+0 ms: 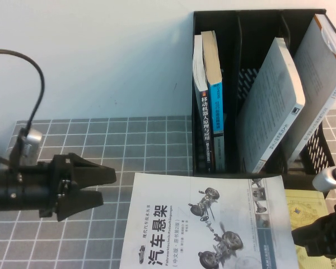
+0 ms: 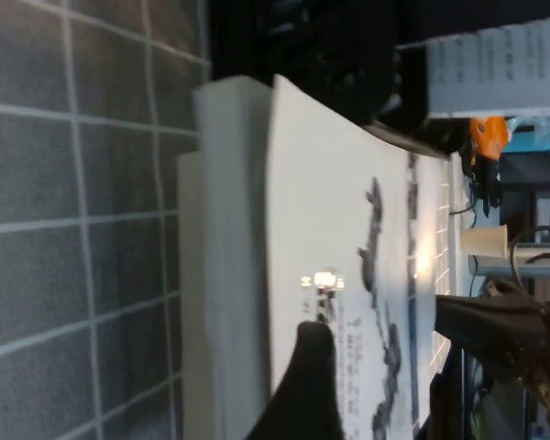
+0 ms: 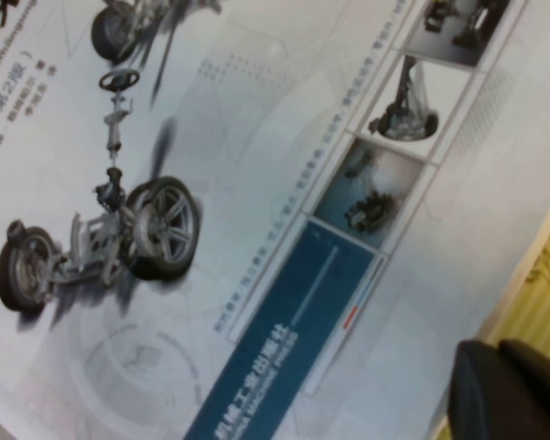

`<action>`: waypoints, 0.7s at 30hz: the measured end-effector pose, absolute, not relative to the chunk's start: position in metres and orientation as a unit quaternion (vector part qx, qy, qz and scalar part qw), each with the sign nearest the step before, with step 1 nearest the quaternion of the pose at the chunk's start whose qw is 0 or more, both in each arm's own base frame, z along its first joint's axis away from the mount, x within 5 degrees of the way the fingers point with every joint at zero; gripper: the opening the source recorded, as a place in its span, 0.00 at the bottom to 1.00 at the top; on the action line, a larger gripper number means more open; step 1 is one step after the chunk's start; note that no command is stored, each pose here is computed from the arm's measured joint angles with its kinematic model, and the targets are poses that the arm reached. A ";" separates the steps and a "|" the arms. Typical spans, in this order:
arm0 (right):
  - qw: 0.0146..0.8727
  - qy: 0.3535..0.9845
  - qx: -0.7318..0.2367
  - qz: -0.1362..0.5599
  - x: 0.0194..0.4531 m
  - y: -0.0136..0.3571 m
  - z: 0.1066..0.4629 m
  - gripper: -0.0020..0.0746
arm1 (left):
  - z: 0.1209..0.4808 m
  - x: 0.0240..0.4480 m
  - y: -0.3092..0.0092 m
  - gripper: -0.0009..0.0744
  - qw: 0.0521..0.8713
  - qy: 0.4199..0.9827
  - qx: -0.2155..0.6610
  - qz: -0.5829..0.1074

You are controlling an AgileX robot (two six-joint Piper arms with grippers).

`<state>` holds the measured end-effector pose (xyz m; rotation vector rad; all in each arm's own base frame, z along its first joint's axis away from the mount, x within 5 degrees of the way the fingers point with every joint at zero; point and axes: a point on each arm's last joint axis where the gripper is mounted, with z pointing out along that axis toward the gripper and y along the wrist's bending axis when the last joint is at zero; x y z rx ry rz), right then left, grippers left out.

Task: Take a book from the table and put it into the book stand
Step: Push book with right arm

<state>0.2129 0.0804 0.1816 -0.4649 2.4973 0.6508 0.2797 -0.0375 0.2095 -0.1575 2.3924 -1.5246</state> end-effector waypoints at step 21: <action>0.259 0.916 -0.175 0.251 0.213 0.082 0.183 0.02 | 0.144 0.298 -0.079 0.81 0.027 0.839 -0.045 -0.542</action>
